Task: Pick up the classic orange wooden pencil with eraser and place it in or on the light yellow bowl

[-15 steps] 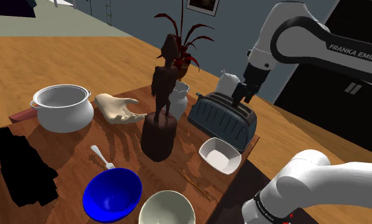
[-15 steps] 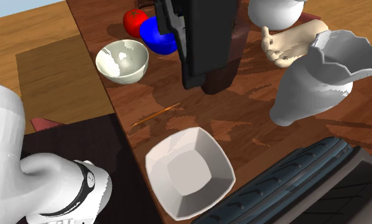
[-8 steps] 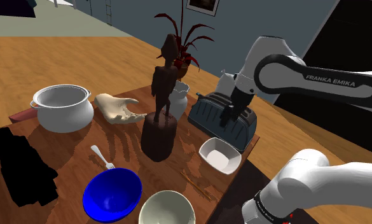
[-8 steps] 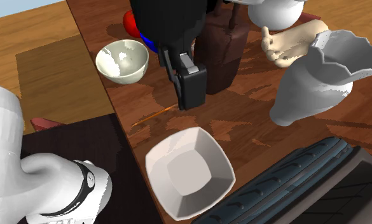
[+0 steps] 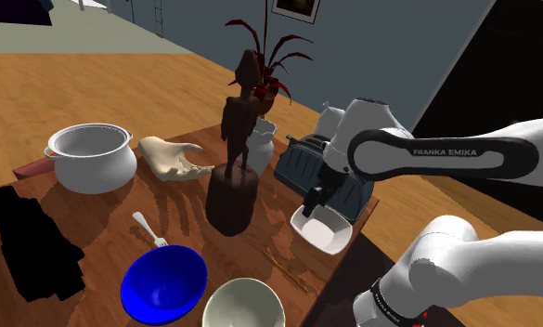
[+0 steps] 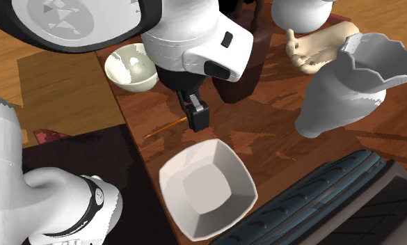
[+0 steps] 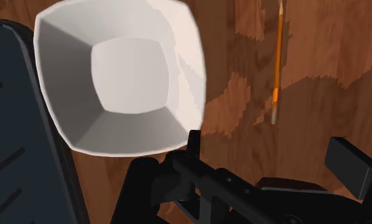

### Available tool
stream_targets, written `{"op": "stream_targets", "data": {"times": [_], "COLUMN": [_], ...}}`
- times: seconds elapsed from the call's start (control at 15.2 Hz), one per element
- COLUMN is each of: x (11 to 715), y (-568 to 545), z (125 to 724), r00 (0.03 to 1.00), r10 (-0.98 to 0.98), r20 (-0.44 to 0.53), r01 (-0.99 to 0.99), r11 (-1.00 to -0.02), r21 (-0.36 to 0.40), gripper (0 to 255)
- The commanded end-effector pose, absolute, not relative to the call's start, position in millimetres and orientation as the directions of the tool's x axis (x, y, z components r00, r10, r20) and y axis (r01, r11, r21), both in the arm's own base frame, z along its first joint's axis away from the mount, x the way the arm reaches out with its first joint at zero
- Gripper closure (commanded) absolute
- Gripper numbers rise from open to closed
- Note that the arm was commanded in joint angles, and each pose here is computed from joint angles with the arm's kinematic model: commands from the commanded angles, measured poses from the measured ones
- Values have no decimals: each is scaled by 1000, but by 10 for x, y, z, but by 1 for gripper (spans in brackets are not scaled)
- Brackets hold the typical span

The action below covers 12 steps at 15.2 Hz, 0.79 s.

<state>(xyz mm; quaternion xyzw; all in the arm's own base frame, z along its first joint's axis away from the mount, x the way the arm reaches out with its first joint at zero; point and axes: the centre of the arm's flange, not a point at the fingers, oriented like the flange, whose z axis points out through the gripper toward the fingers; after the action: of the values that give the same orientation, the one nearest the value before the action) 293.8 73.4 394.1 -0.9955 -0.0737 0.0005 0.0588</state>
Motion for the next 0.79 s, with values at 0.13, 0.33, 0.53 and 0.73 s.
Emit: {"op": "stream_targets", "data": {"times": [0.13,0.33,0.53,0.73], "x": [2927,2906,2881,2854], "y": [910,1055,1209,1355], "z": [3462,3106,2754,2439], "r00": [985,982,978,974], "r10": [171,189,208,224], "r20": [12,14,17,19], "r01": [170,189,206,222], "r11": [-973,-966,-957,-948], "r21": [-153,-179,-205,-229], "gripper": [0,0,0,0]}}
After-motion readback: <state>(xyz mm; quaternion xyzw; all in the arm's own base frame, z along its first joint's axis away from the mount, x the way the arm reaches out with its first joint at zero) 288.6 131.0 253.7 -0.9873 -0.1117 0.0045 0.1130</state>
